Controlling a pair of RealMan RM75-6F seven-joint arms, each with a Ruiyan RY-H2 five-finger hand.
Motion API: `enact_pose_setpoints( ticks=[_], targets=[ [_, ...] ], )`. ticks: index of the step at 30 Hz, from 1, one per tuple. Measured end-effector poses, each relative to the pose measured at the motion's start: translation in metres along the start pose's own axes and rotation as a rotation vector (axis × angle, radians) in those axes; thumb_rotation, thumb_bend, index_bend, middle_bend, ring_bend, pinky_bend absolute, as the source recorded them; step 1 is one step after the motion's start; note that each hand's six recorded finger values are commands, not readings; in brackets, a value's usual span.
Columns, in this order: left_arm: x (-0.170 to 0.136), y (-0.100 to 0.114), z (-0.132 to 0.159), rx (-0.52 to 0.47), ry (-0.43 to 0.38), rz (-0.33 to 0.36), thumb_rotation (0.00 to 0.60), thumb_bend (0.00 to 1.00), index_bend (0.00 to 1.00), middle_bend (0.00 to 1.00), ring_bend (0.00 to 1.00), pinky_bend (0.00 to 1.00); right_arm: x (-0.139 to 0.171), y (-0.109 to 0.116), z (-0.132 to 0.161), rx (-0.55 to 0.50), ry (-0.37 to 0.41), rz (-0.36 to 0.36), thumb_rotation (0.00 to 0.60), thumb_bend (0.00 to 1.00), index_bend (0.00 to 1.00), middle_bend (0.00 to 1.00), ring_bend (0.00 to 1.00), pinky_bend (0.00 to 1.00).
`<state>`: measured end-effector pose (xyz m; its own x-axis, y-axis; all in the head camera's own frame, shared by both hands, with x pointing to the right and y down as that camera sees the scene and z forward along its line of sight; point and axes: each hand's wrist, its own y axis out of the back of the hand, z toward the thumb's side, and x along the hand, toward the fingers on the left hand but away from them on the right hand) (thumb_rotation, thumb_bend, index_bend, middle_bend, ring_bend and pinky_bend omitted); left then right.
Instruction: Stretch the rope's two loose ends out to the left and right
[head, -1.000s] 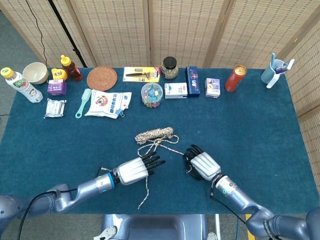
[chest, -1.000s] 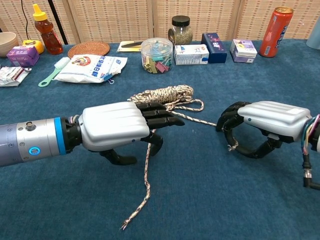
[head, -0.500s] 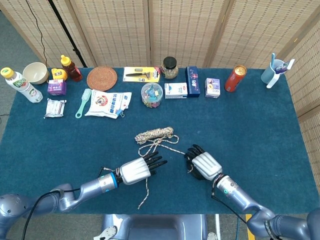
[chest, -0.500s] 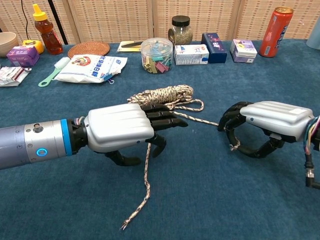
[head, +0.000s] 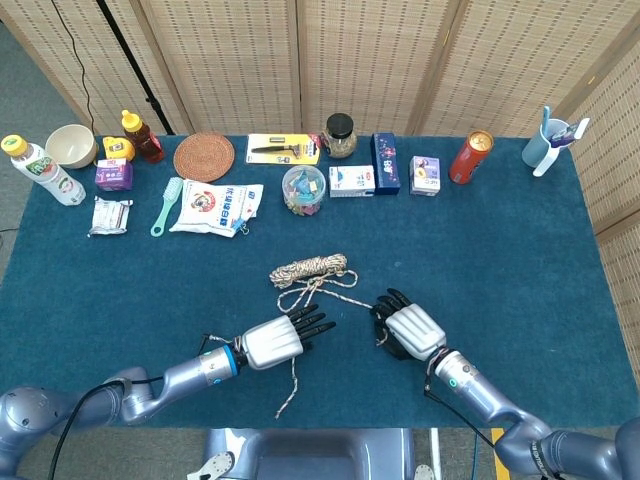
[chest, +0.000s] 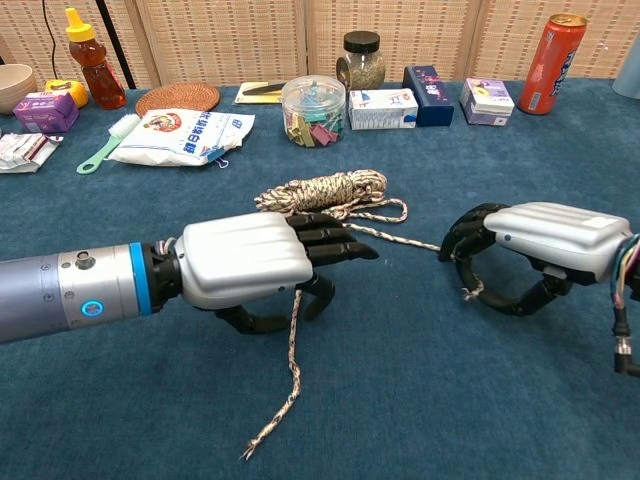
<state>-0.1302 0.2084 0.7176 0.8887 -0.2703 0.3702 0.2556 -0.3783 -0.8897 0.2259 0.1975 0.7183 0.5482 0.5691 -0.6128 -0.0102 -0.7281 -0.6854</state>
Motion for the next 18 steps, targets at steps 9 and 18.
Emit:
enact_pose_setpoints(
  ticks=[9,18],
  targets=[
    [0.0017,-0.0008,-0.0002,-0.004,0.005,-0.001,0.600,0.36,0.50,0.00,0.00,0.00,0.0012,-0.0003,-0.0014,-0.003,-0.005,0.000,0.600,0.54,0.60,0.26,0.12,0.00],
    [0.0029,-0.0008,0.0008,0.000,0.004,-0.003,0.600,0.38,0.52,0.00,0.00,0.00,0.0018,0.0000,-0.0023,-0.005,-0.009,-0.003,0.600,0.53,0.60,0.26,0.12,0.00]
  ],
)
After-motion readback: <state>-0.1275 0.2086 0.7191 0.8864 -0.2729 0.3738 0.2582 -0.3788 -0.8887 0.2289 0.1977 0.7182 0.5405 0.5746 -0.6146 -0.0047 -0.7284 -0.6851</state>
